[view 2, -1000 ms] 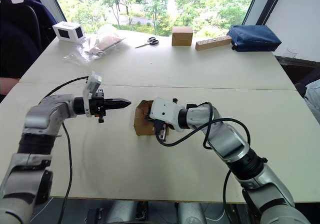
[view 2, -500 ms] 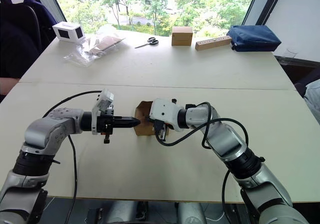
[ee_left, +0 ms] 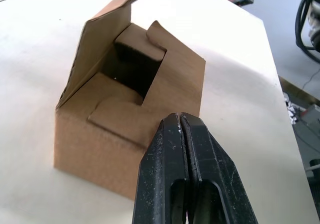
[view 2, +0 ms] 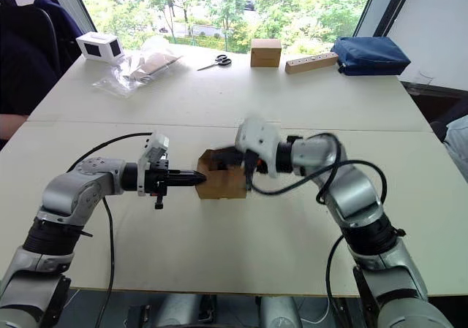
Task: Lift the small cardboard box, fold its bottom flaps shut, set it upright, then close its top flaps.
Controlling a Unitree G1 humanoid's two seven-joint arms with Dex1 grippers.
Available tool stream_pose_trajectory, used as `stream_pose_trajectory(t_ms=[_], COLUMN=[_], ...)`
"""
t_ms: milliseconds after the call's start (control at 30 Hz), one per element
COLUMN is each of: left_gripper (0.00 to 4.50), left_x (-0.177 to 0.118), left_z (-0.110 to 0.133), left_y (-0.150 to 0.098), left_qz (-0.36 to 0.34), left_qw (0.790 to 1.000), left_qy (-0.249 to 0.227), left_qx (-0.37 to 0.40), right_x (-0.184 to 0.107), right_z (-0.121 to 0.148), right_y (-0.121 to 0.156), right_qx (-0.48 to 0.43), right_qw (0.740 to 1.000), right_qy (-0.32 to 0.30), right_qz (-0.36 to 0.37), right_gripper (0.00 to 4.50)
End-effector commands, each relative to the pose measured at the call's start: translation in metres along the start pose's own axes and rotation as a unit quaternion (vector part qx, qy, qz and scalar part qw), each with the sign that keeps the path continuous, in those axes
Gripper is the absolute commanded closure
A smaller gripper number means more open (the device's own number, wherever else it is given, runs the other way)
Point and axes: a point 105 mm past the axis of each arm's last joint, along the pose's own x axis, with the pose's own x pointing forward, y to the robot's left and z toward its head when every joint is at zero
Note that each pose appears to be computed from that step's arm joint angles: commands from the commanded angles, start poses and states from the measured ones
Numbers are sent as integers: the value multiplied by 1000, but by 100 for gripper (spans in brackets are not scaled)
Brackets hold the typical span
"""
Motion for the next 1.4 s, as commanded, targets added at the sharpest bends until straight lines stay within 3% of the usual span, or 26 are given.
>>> stream_pose_trajectory(t_ms=[33,133,367,600,867,1100,1400], left_gripper=[448,448,448,448,448,448,448], left_x=[0,0,-2,-7,-20,-7,14], left_z=[4,4,4,12,45,42,30], left_y=[0,1,5,8,11,36,35], left_qz=[4,9,17,18,38,102,84], left_qw=[1000,1000,1000,1000,995,991,994], left_qy=[-1,-2,-4,-20,-88,-84,-72], left_qx=[7,8,9,7,10,20,20], right_x=[6,12,12,2,2,6,-4], right_z=[-34,-49,-52,-64,-66,-63,-40], right_y=[-23,-8,35,54,54,53,40], right_qx=[-54,-65,-42,-16,-11,-11,-25], right_qw=[993,991,990,986,987,989,994], right_qy=[84,113,107,126,126,122,91], right_qz=[-65,-19,80,109,94,86,55], right_gripper=[450,450,450,450,450,450,450])
